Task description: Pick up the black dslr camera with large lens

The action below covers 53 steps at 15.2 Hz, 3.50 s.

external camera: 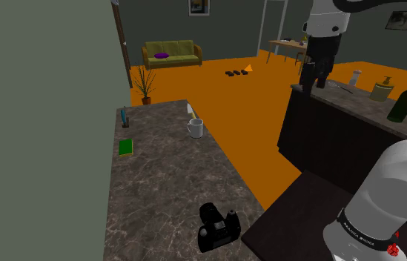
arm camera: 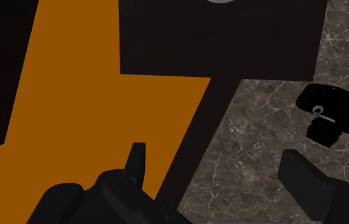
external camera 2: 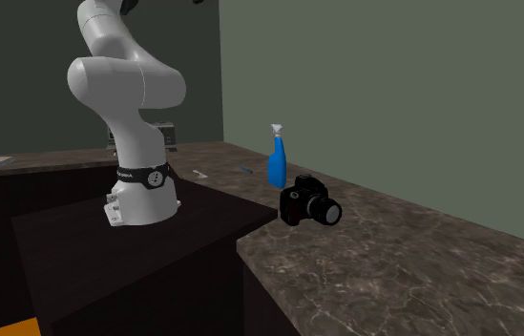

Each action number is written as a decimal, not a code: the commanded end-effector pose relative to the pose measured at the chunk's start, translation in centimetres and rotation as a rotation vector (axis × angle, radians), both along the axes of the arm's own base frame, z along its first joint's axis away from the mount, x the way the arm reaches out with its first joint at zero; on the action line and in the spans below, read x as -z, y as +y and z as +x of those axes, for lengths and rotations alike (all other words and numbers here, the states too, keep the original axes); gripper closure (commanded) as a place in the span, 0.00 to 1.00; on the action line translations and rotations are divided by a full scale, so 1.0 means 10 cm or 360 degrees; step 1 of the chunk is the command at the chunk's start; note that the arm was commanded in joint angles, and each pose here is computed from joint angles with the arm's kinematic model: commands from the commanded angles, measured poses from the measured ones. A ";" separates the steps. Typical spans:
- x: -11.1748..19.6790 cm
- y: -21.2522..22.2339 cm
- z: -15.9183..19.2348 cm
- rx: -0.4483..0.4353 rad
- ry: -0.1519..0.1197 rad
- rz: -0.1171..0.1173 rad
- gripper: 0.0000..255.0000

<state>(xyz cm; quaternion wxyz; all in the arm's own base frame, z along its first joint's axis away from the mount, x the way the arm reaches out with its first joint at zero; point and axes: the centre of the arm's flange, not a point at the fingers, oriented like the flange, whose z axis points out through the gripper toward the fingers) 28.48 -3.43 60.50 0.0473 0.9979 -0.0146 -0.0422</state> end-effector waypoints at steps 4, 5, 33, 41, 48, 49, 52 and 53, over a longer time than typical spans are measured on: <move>0.27 0.29 -0.01 0.0027 -0.0029 -0.0006 0.00; 0.36 0.39 -0.02 0.0036 -0.0039 -0.0008 0.00; 2.92 3.04 0.37 0.0289 -0.0314 -0.0066 0.00; 3.53 3.54 0.55 0.0340 -0.0369 -0.0077 0.00; 3.83 3.54 0.55 0.0339 -0.0369 -0.0077 0.00; 3.83 3.54 0.54 0.0340 -0.0369 -0.0077 1.00; 3.83 3.54 0.55 0.0340 -0.0369 -0.0077 1.00; 3.82 3.54 0.54 0.0340 -0.0369 -0.0077 1.00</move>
